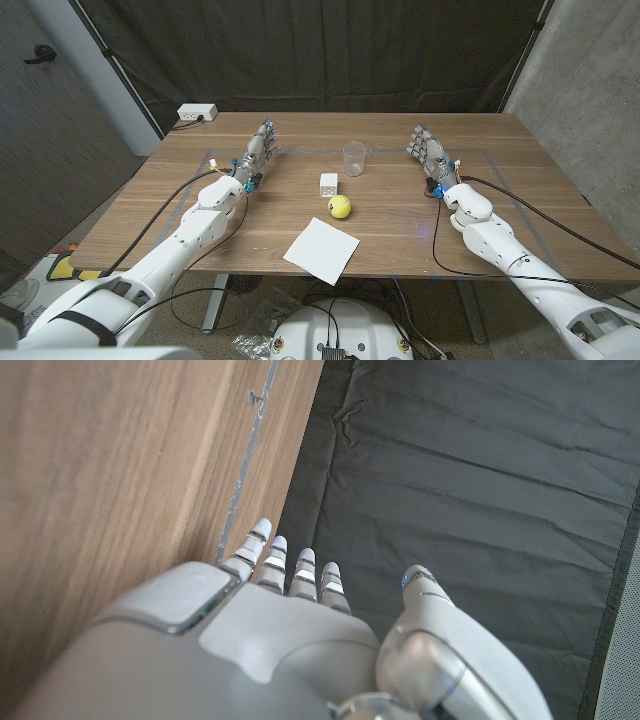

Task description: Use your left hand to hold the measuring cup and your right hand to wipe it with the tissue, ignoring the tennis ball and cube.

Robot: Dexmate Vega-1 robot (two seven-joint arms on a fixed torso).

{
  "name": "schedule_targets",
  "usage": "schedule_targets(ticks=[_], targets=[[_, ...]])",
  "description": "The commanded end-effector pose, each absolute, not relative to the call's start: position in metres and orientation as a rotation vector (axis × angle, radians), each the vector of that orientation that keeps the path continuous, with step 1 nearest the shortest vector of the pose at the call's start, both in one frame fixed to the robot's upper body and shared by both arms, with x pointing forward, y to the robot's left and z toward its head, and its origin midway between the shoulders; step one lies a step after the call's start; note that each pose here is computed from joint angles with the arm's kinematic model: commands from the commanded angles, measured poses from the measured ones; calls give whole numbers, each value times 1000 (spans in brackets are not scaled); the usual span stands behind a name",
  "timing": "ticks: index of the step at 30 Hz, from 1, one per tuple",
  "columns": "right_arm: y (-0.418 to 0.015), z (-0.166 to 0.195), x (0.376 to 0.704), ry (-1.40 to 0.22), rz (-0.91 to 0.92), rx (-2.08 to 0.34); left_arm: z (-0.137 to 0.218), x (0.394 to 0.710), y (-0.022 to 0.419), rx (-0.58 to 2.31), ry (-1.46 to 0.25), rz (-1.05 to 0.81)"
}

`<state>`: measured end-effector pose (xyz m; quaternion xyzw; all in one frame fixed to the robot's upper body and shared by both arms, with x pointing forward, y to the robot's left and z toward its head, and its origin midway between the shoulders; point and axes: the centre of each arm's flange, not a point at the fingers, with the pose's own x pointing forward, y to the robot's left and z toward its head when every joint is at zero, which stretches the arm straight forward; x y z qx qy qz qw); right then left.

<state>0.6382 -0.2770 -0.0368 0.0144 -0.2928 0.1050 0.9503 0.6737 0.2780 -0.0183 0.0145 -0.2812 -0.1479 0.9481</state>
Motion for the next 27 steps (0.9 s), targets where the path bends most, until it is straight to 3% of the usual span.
schedule_targets(ticks=[1, 27], targets=[[-276, -46, 629, -579, 164, 5, -15, 681, 279, 79, -550, -330], [-266, -47, 625, -571, 188, -94, 0, 683, 275, 190, -564, -311]])
